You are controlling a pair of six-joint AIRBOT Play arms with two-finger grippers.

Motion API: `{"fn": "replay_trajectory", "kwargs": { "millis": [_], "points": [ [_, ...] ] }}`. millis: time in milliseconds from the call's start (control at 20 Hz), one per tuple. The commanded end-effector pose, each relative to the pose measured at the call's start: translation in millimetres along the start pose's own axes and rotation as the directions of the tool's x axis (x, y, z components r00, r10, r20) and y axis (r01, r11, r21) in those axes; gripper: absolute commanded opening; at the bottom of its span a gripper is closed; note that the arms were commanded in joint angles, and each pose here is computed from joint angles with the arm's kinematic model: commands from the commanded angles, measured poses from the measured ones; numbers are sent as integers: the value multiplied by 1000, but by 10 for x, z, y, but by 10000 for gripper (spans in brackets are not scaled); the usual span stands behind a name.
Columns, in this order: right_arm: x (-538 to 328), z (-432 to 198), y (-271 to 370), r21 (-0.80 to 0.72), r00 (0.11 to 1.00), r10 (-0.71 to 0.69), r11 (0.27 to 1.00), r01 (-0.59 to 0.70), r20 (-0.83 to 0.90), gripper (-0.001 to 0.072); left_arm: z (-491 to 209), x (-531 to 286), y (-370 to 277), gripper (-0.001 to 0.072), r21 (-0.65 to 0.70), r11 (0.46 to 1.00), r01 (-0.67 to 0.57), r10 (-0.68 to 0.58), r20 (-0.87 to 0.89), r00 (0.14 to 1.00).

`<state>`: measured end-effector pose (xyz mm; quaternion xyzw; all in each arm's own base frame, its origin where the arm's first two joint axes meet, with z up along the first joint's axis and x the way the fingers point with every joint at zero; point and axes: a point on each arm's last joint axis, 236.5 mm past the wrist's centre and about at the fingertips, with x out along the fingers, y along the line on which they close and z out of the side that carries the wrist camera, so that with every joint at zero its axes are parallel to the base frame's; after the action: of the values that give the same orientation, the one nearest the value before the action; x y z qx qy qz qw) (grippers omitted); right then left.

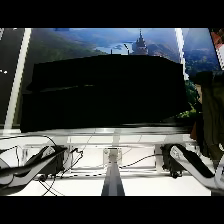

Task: Fold the clothes and pants, and hang the long-sleeved shirts on hangers.

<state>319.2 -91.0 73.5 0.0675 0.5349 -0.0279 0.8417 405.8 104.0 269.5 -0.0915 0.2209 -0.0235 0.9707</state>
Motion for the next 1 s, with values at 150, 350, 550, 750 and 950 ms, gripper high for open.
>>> {"fn": "replay_trajectory", "kwargs": {
  "millis": [150,350,550,750,950],
  "points": [
    [224,-1251,-140,269,987,-152,949,162,-60,15,-32,-171,-300,8,39,996,80,-80,-17,997],
    [585,-1412,-250,560,981,-185,808,181,-49,340,-58,-135,-279,8,32,996,82,-82,-26,996],
    [834,-1523,-275,704,978,-165,679,207,-128,491,-60,-132,-275,9,31,996,82,-81,-27,996],
    [1096,-1591,-317,775,970,-151,584,241,-188,525,-60,-132,-274,9,31,996,81,-80,-27,996],
    [1299,-1473,-374,787,976,-156,579,213,-150,524,-108,-129,-209,9,48,997,55,-53,-47,997]
  ]
}}
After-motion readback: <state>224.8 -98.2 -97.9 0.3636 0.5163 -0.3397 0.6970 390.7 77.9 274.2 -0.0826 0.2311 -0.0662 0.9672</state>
